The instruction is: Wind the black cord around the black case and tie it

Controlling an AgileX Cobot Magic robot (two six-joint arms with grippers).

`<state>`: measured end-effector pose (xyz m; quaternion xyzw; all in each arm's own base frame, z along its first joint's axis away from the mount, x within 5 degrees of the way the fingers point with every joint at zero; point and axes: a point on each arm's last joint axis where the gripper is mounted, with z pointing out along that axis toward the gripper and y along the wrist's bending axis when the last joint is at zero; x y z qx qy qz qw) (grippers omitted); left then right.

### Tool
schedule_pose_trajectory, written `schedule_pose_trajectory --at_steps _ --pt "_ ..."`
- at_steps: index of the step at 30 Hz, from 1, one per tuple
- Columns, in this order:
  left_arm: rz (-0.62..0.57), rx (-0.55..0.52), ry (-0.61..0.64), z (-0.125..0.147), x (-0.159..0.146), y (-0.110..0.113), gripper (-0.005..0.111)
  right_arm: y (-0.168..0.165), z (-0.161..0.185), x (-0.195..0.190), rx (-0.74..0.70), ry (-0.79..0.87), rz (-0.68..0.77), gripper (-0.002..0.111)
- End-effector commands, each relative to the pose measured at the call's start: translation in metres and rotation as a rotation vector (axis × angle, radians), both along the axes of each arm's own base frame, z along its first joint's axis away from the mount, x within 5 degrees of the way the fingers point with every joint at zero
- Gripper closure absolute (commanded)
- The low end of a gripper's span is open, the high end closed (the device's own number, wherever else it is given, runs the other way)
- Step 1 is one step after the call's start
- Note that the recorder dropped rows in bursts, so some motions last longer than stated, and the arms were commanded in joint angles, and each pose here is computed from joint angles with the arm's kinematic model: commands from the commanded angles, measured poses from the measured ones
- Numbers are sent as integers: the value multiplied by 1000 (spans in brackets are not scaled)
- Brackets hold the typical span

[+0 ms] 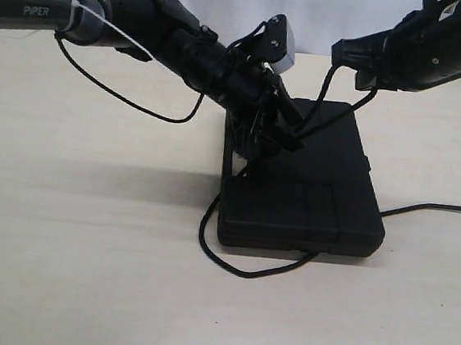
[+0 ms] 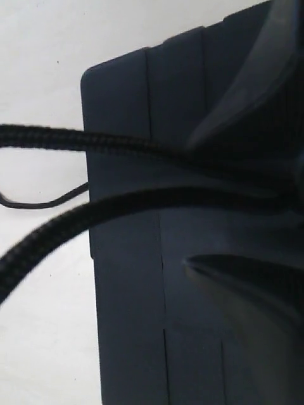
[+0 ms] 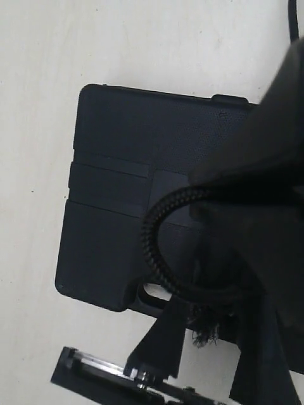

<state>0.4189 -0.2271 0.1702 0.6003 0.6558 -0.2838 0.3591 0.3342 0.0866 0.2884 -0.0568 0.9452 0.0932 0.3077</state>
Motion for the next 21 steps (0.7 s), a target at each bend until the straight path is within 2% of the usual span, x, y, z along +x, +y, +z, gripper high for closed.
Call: schedule_pose_trajectory --at_steps 1,4,7,9,13,18,21 --pt "-4 -8 2 -3 -3 -10 61 0 4 -1 3 -12 4 101" --pt "-18 -10 6 -3 -5 -13 65 0 4 -1 5 -9 4 92" --pt "-18 -10 6 -3 -5 -13 87 0 3 -2 1 12 7 79" --pt "-18 -10 6 -3 -5 -13 105 -1 1 -6 -12 46 13 68" --pt "-14 -12 17 -3 -6 -13 107 -13 6 -15 -156 78 40 56" --pt "-21 -16 25 -3 -6 -11 107 -42 11 -24 -251 149 -17 57" --pt "-29 -24 41 -1 -5 -6 107 -61 -7 -26 -279 241 -58 57"
